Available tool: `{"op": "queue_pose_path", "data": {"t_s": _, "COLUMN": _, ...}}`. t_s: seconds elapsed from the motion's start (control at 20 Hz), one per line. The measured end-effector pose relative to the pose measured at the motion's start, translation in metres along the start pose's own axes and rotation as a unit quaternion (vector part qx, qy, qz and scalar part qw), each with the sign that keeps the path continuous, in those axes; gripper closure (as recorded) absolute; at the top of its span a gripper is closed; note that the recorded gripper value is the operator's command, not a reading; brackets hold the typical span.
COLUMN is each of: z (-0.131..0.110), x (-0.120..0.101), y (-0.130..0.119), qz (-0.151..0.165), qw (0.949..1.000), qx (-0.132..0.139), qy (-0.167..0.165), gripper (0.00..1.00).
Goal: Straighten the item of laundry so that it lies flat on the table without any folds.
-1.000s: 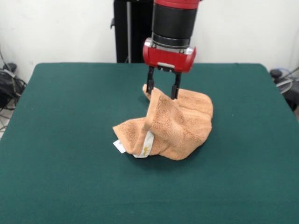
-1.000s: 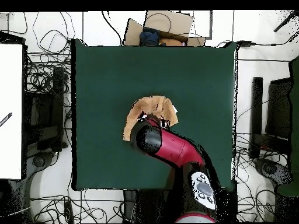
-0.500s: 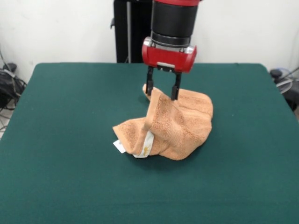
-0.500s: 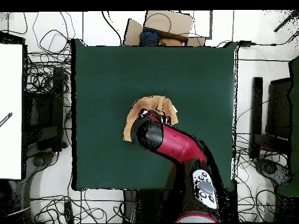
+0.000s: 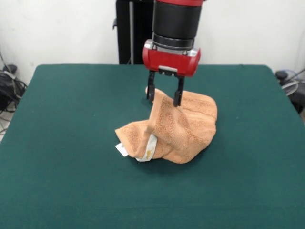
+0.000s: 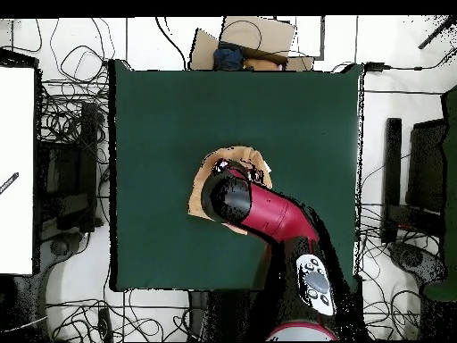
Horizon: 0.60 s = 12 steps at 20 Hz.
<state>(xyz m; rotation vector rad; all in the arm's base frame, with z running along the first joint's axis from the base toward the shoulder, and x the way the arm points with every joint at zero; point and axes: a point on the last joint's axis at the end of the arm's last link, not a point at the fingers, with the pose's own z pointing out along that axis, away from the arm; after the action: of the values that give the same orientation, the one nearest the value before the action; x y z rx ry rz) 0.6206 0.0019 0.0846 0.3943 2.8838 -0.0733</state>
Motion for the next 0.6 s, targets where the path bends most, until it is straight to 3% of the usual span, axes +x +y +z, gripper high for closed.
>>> {"op": "queue_pose_path", "data": {"t_s": 0.6, "z": -0.001, "x": -0.013, "y": 0.002, "qz": -0.002, "qw": 0.9999, "qx": 0.0, "qy": -0.011, "gripper": 0.0}}
